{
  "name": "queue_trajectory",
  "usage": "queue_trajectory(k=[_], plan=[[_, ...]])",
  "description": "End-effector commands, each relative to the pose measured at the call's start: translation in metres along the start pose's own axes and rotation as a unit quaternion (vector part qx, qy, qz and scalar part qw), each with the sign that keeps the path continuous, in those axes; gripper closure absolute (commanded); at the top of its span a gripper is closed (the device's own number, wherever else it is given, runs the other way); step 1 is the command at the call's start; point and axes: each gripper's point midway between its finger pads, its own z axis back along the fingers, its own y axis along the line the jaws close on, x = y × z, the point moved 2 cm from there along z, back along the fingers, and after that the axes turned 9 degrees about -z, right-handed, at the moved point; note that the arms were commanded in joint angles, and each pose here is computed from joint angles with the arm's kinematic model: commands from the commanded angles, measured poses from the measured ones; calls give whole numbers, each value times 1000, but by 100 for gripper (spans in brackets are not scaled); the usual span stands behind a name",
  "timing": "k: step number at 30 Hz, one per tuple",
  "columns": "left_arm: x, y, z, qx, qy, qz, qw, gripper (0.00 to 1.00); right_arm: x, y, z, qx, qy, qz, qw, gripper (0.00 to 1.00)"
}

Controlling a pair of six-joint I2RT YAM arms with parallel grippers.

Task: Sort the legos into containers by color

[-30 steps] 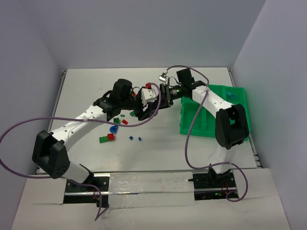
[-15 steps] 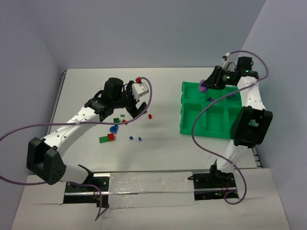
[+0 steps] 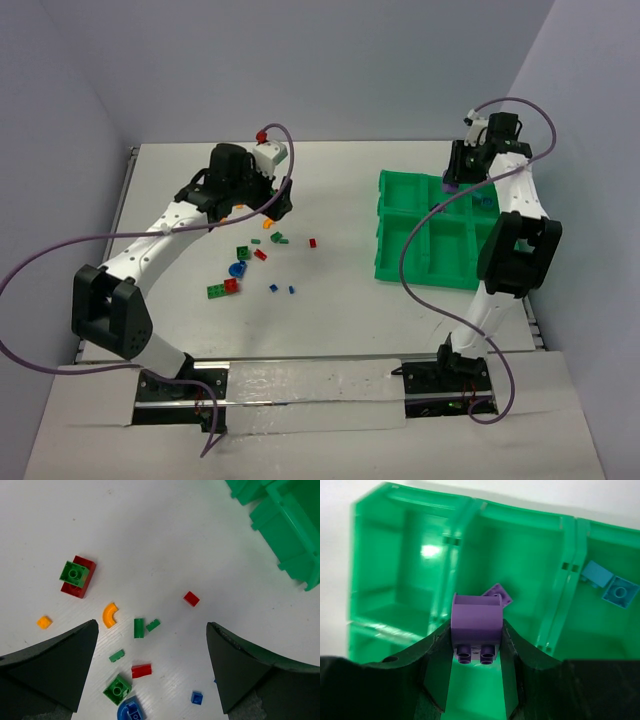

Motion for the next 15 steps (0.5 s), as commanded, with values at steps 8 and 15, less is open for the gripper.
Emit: queue_trajectory(k=[8, 15], plan=[[-21, 44, 1, 62, 27, 55, 996, 1, 7, -12, -35, -52, -20, 29, 998, 81], [-43, 48, 1, 80, 57, 50, 994, 1, -4, -12, -42, -63, -7, 34, 997, 62]])
